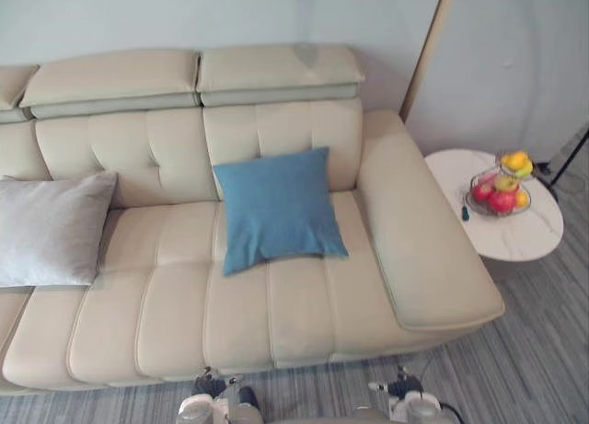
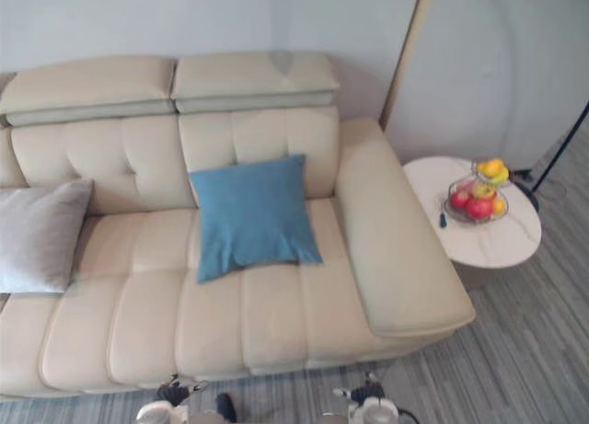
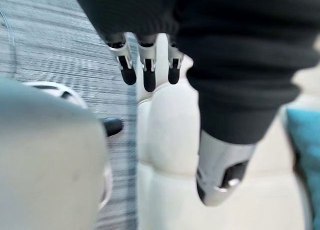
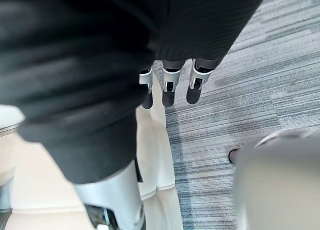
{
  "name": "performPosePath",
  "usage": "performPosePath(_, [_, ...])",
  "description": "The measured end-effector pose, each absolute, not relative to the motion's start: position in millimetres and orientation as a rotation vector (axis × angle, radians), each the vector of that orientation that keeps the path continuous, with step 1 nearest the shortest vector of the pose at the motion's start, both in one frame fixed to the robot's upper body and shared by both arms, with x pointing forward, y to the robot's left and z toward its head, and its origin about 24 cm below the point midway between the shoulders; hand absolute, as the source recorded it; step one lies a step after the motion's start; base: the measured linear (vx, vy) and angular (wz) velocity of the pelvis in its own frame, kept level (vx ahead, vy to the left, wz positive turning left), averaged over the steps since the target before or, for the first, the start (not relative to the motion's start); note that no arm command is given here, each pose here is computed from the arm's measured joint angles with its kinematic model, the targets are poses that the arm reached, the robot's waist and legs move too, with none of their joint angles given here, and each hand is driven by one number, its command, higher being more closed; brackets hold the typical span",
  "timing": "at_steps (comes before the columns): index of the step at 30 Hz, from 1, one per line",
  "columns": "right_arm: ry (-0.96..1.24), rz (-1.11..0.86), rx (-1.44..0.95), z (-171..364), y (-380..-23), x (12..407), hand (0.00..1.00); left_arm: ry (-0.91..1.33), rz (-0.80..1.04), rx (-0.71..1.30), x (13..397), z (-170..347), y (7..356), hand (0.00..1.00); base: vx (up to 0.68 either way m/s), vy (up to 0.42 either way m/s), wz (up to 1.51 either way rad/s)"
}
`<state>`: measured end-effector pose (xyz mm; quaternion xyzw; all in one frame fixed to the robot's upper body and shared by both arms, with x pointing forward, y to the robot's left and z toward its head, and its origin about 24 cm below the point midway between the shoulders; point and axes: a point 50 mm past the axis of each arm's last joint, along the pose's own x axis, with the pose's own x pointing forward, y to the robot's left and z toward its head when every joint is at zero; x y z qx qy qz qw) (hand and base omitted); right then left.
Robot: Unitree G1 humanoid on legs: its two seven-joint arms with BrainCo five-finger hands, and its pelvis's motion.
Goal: Pick up cushions and gather them together orderly.
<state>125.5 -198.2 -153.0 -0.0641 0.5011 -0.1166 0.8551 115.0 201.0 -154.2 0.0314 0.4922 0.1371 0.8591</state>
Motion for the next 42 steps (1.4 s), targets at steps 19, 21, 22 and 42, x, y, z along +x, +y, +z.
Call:
performPosePath(19, [1.09,-0.337,-0.103,-157,-201,104,0.0,1.036,0.367,0.011,107,-155,206,0.0,-0.02,0.104,-0.41])
performPosePath(21, [1.075,-0.318,-0.104,-155,-196,108,0.0,1.041,0.363,0.011,108,-155,204,0.0,0.17,0.02,-0.79])
performPosePath(22, [1.07,-0.315,-0.103,-155,-195,110,0.0,1.044,0.368,0.005,108,-156,204,0.0,0.2,0.01,-1.31])
performPosePath(42, [1.048,-0.408,-0.076,-150,-217,119,0.0,1.074,0.303,-0.038,107,-160,179,0.0,0.12,-0.084,-1.22])
